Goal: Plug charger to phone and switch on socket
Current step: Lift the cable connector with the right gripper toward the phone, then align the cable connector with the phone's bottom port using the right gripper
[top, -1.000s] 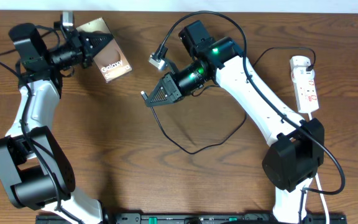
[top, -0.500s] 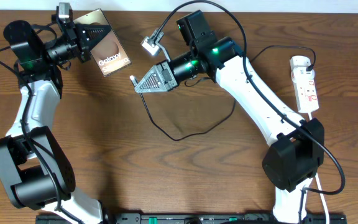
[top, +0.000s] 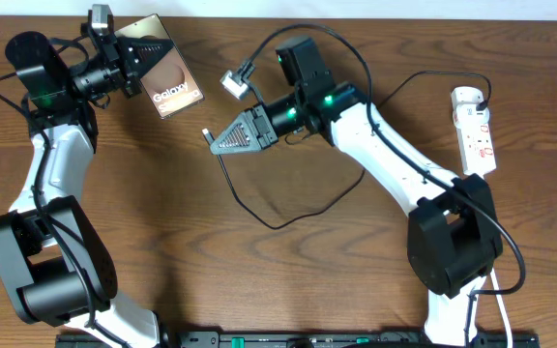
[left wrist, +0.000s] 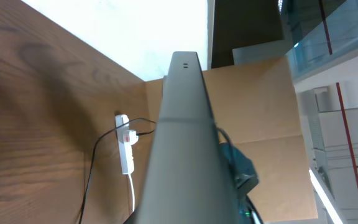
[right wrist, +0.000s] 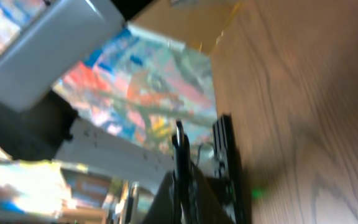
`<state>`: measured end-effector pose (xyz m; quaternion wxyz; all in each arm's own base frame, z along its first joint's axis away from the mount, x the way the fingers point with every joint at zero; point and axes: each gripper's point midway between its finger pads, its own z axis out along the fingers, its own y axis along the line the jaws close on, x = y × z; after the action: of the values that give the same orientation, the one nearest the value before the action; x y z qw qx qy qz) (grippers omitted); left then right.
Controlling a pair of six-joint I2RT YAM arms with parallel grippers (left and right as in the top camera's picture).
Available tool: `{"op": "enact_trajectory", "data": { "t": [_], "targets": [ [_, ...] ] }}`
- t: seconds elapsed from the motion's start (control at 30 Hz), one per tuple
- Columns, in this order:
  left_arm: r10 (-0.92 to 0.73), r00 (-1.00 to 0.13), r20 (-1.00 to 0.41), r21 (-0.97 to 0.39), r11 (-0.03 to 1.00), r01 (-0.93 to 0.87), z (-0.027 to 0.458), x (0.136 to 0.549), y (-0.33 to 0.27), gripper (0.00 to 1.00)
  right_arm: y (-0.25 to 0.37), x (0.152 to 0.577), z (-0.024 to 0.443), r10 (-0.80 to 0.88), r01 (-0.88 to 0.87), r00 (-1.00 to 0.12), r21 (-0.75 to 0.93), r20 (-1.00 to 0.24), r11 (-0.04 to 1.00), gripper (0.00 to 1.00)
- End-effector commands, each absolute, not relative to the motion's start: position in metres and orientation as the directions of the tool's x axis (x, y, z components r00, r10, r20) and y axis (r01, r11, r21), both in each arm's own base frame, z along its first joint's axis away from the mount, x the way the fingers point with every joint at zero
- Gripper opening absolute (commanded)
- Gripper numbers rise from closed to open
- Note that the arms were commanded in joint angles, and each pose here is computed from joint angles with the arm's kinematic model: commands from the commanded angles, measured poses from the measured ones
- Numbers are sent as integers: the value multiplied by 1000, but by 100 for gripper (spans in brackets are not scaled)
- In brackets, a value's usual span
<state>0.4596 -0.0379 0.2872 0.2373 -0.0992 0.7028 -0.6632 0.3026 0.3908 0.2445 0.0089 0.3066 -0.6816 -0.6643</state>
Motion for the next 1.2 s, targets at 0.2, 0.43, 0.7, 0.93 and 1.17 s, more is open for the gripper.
{"op": "enact_trajectory", "data": {
  "t": [0.2, 0.43, 0.7, 0.93, 1.17],
  "targets": [
    [-444, -867, -225, -974, 104, 200, 296, 458, -40, 7, 391, 297, 240, -460, -321, -823, 941, -333, -107, 1],
    [-406, -885, -228, -974, 97, 207, 296, 454, -53, 7, 393, 295, 241, -463, -326, -819, 939, -340, -112, 1],
    [-374, -896, -240, -971, 94, 221, 296, 452, -69, 7, 396, 296, 243, -461, -333, -817, 936, -348, -116, 1],
    [-373, -896, -239, -971, 93, 220, 296, 452, -69, 7, 395, 302, 246, -442, -350, -820, 930, -364, -116, 1],
    [-373, -896, -239, -971, 93, 220, 296, 452, -69, 7, 390, 314, 249, -416, -358, -831, 927, -369, -108, 1]
  ]
}}
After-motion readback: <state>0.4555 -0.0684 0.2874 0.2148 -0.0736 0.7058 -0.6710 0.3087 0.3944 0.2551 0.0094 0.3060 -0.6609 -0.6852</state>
